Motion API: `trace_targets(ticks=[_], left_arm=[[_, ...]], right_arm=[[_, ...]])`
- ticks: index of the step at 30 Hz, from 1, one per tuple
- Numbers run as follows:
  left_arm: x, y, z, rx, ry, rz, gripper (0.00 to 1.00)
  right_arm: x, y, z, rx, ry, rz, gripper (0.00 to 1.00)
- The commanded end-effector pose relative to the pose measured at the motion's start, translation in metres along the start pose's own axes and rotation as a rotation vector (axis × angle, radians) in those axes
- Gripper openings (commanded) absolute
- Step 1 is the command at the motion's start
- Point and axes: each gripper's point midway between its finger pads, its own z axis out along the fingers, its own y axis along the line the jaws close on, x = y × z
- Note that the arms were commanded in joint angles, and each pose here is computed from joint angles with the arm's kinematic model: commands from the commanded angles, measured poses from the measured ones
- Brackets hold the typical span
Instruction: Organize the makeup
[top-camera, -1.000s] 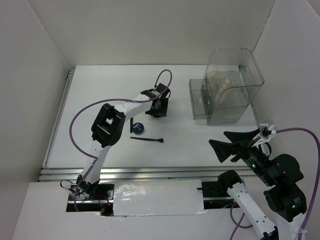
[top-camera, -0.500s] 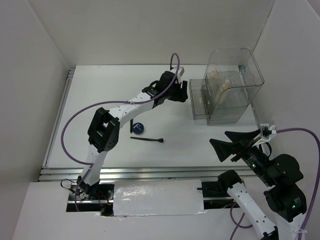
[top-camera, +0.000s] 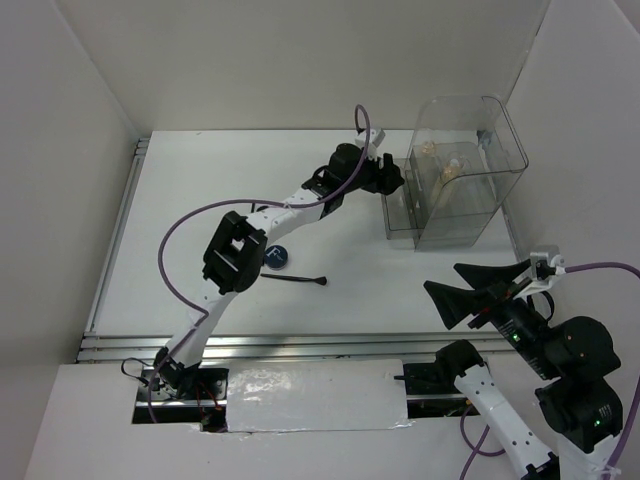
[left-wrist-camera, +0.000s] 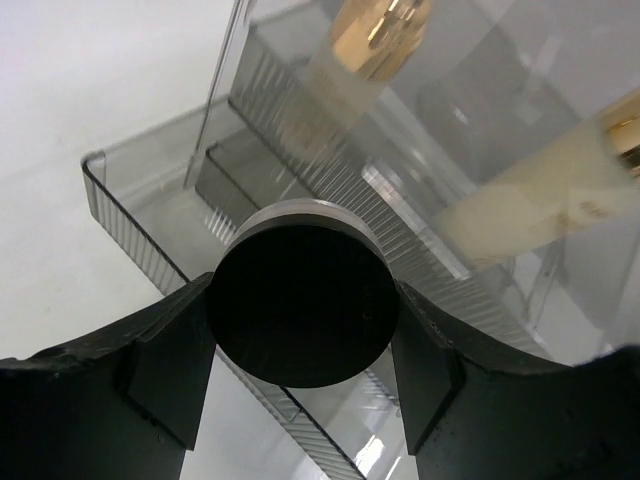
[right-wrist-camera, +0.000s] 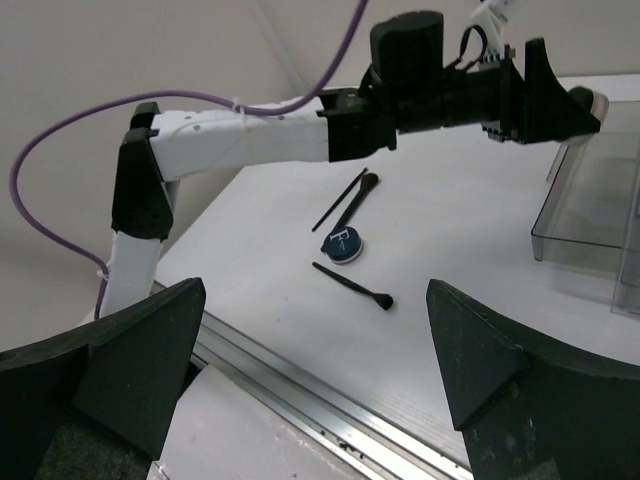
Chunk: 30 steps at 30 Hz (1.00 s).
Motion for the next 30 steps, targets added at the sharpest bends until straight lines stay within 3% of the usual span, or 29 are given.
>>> trace_targets(ticks=[1,8,13,14,17,26,27,29,30], left_arm=[[-0.030,-0.021,0.009,0.093,-0.119,0.017,0.28],[-0.022,-0.017,0.017,0.093,-0.108,0.029,0.43],[-0.020,-0.017,0.020,0.092,-0.089,0.044,0.75],[-0.019,-0.017,0.021,0.094,-0.083,0.043,0.86],[-0.012,-0.016,0.022,0.087,-0.067,0.043,1.00],[-0.009,-0.016,0.015,0.062,-0.051,0.036,0.99],[-0.028,-0.024,0.006,0.059,-0.080,0.036,0.99],[-0.028,-0.011,-0.007,-0.045,-0.077,0.010,0.99],[-0.053,-0.017,-0.024,-0.077,-0.113,0.005,0.99]], right_arm=[[-0.007,0.007,-0.006,-0.030,-0.017,-0.021,1.00],[-0.003,0.005,-0.007,-0.024,-0.011,-0.023,1.00],[-0.001,0.004,-0.006,-0.023,-0.005,-0.022,1.00],[-0.001,0.004,-0.006,-0.026,-0.007,-0.021,1.00],[0.000,0.004,-0.006,-0.027,-0.010,-0.021,1.00],[0.000,0.004,-0.005,-0.024,-0.007,-0.020,1.00],[0.000,0.004,-0.005,-0.025,-0.006,-0.022,1.00],[0.000,0.003,-0.005,-0.024,-0.007,-0.022,1.00],[0.000,0.003,-0.004,-0.023,-0.004,-0.023,1.00]])
